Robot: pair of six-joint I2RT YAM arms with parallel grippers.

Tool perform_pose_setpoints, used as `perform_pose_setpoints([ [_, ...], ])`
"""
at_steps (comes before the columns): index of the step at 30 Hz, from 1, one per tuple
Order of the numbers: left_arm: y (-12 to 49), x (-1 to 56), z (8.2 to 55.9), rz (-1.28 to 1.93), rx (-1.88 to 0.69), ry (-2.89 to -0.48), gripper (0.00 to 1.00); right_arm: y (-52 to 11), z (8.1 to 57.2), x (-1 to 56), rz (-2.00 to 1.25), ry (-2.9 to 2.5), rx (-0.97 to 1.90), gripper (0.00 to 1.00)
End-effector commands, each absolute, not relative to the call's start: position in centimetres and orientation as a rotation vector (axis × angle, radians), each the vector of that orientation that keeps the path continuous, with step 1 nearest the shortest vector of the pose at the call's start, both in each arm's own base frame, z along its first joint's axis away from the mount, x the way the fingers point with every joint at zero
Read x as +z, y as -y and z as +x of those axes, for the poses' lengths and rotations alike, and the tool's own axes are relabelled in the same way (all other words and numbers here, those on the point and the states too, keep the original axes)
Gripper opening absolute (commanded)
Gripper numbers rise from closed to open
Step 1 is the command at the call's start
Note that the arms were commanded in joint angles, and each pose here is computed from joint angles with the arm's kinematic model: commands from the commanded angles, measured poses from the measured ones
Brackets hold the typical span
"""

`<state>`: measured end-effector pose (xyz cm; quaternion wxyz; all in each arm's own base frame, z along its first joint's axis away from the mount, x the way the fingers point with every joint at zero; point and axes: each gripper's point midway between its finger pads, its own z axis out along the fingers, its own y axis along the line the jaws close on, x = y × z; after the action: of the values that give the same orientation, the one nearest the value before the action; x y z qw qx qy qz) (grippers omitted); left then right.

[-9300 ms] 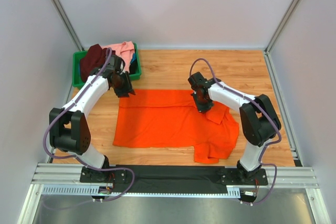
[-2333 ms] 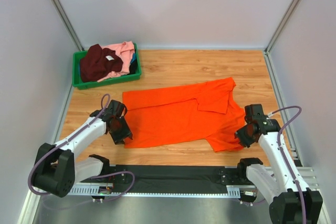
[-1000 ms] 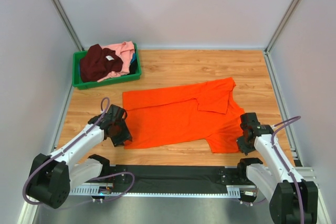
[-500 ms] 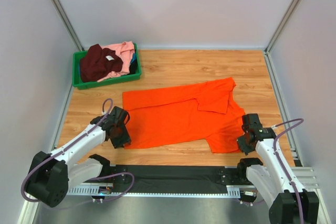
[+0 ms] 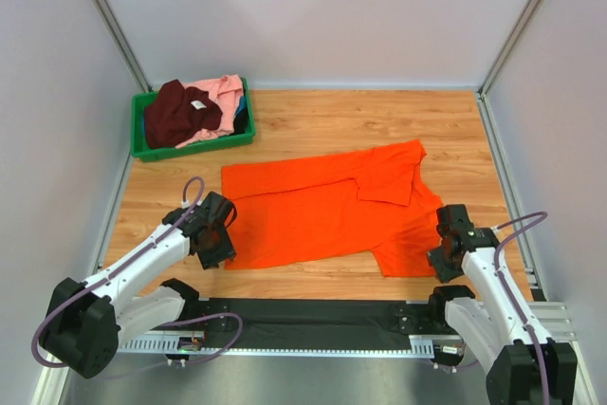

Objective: Fold and stack the t-shirts
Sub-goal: Fold the tshirt

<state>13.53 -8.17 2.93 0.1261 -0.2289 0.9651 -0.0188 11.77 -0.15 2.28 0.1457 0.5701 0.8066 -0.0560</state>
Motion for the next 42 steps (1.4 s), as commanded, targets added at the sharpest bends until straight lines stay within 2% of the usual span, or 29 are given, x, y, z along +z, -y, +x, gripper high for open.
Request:
perform_pose_setpoints([
  [1,8.8,3.5,13.6,-0.693,-0.099,-2.800,0.49,0.7,12.6,3.9,1.651,-2.263,-0.168,0.38],
  [6,9.2,3.3,13.6,-0.679,-0.128,-2.811,0.48,1.0,13.2,3.6,1.699,-2.205,-0.176,0.44],
  [21,10.0,3.5,14.3,-0.656,-0.183,-2.804,0.48,2.1,13.0,-0.1,1.814,-2.130,-0.281,0.42],
  [25,10.1,3.8,14.6,-0.658,-0.182,-2.797,0.47,2.0,12.9,-0.8,1.847,-2.111,-0.286,0.37],
  [27,10.0,3.9,14.6,-0.654,-0.178,-2.792,0.48,2.0,12.9,-1.1,1.857,-2.100,-0.275,0.31],
  [28,9.8,4.1,14.7,-0.658,-0.174,-2.780,0.47,1.9,13.0,-1.2,1.865,-2.087,-0.263,0.19],
  [29,9.8,4.2,14.6,-0.658,-0.176,-2.778,0.47,2.0,13.0,-1.1,1.868,-2.079,-0.259,0.13],
  [32,9.5,4.4,14.7,-0.664,-0.168,-2.758,0.48,2.1,12.9,-1.0,1.867,-2.064,-0.261,0.00],
  [42,10.3,3.3,14.0,-0.679,-0.221,-2.798,0.45,0.8,13.4,1.2,1.856,-2.070,-0.112,0.00],
])
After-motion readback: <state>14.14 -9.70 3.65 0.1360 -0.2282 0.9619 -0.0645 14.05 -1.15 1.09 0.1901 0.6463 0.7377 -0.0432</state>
